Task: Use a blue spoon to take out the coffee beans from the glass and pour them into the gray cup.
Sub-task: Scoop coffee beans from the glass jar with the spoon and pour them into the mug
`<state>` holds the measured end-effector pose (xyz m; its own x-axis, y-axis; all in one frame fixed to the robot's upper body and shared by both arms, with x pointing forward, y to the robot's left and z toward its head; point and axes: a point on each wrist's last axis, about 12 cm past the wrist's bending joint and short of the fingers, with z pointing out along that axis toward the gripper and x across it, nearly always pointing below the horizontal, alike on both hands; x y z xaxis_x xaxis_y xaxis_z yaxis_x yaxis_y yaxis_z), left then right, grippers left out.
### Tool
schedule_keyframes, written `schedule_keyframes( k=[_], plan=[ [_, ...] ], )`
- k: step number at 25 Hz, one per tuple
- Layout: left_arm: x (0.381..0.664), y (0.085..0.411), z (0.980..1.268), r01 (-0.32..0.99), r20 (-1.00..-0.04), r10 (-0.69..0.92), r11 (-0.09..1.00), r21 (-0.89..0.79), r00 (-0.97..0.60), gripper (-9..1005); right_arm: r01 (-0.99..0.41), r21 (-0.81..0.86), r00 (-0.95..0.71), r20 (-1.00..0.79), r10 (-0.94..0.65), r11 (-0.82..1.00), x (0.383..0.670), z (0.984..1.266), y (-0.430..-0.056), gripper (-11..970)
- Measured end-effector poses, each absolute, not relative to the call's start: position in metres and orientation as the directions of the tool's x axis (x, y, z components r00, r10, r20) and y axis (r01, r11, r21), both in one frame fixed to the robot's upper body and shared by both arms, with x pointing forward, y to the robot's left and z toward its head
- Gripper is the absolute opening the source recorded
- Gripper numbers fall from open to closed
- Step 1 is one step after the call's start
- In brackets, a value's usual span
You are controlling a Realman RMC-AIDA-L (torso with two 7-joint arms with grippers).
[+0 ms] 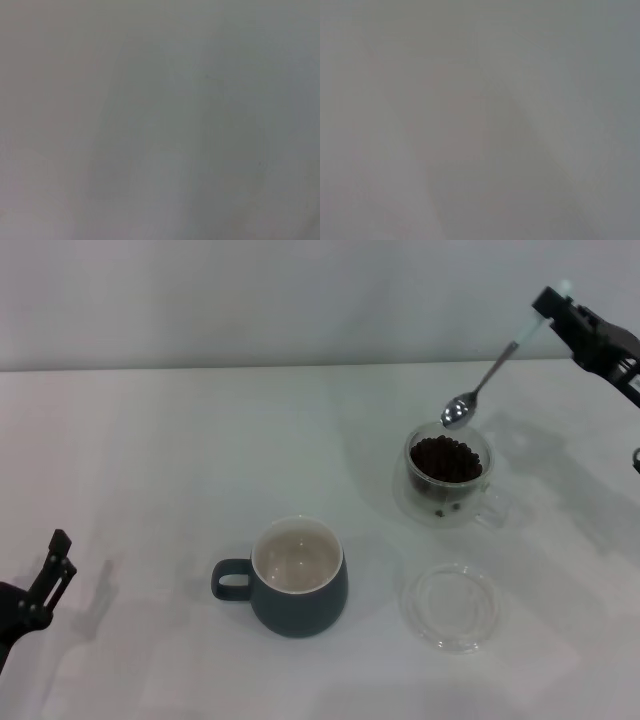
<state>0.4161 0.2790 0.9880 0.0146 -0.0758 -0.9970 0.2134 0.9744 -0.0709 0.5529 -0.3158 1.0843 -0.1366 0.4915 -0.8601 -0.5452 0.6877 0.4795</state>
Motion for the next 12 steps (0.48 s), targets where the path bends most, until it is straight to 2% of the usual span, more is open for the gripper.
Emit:
schedule_keyframes(
  k=[5, 12],
  plan=[
    [0.418, 0.278, 0.989, 0.213, -0.997, -0.077, 0.974, -0.072, 0.018, 866, -0.583, 0.339, -0.084, -0.929, 0.36, 0.738, 0.559, 1.084, -0.304, 139],
    [0.422, 0.277, 0.99, 0.221, -0.997, -0.078, 0.973, -0.07, 0.026, 866, -0.581, 0.234, -0.05, -0.966, 0.253, 0.779, 0.554, 1.073, -0.301, 140]
  ],
)
